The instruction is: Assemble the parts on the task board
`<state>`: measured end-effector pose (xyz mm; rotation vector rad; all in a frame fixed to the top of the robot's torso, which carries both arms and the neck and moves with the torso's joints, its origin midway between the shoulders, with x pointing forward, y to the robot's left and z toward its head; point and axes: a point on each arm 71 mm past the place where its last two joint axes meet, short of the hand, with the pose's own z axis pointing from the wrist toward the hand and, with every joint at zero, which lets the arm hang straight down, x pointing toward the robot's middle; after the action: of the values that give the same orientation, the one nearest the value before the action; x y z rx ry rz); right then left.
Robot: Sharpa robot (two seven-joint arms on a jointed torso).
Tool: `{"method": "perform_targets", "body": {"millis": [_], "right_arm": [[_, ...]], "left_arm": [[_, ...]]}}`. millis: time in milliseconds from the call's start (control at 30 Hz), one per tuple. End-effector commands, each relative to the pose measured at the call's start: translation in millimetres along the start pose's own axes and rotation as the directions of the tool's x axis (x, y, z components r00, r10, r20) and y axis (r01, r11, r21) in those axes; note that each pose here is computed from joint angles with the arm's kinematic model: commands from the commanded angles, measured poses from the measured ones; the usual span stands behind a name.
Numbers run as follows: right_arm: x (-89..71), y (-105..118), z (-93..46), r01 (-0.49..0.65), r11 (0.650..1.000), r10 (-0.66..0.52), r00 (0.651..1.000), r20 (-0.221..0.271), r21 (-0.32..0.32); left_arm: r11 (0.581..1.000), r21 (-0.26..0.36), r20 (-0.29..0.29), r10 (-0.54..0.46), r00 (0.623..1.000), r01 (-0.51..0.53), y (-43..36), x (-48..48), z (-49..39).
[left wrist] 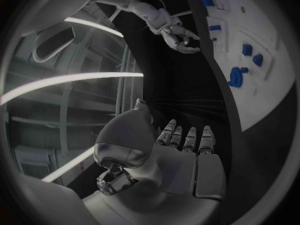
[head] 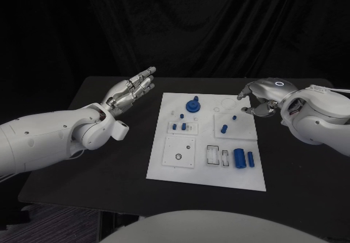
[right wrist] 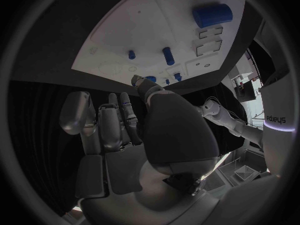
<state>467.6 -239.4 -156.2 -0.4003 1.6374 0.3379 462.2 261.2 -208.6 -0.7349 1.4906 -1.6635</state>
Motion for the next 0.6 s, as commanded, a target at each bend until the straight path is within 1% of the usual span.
{"method": "perform_targets", "body": {"millis": [33,133,233,600], "right_arm": [[5.3,0.2,-2.0,0.029,0.999,-0.029,0.999,-0.016,-0.026],[8.8,-0.7,-3.1,0.027,0.999,-0.028,0.999,-0.024,-0.027],[12.1,-0.7,-3.9,0.026,0.999,-0.027,0.999,-0.033,-0.029],[22.2,-1.1,0.7,0.026,0.999,-0.028,0.998,-0.054,-0.037]], "left_arm": [[0.947,0.111,-0.012,-0.302,0.953,0.301,-6.3,4.4,-1.8],[0.944,0.109,-0.019,-0.313,0.950,0.313,-5.2,8.1,-3.9],[0.945,0.113,-0.018,-0.308,0.951,0.308,-5.1,9.3,-5.6],[0.947,0.141,0.002,-0.291,0.957,0.287,-7.8,7.1,-11.6]]}}
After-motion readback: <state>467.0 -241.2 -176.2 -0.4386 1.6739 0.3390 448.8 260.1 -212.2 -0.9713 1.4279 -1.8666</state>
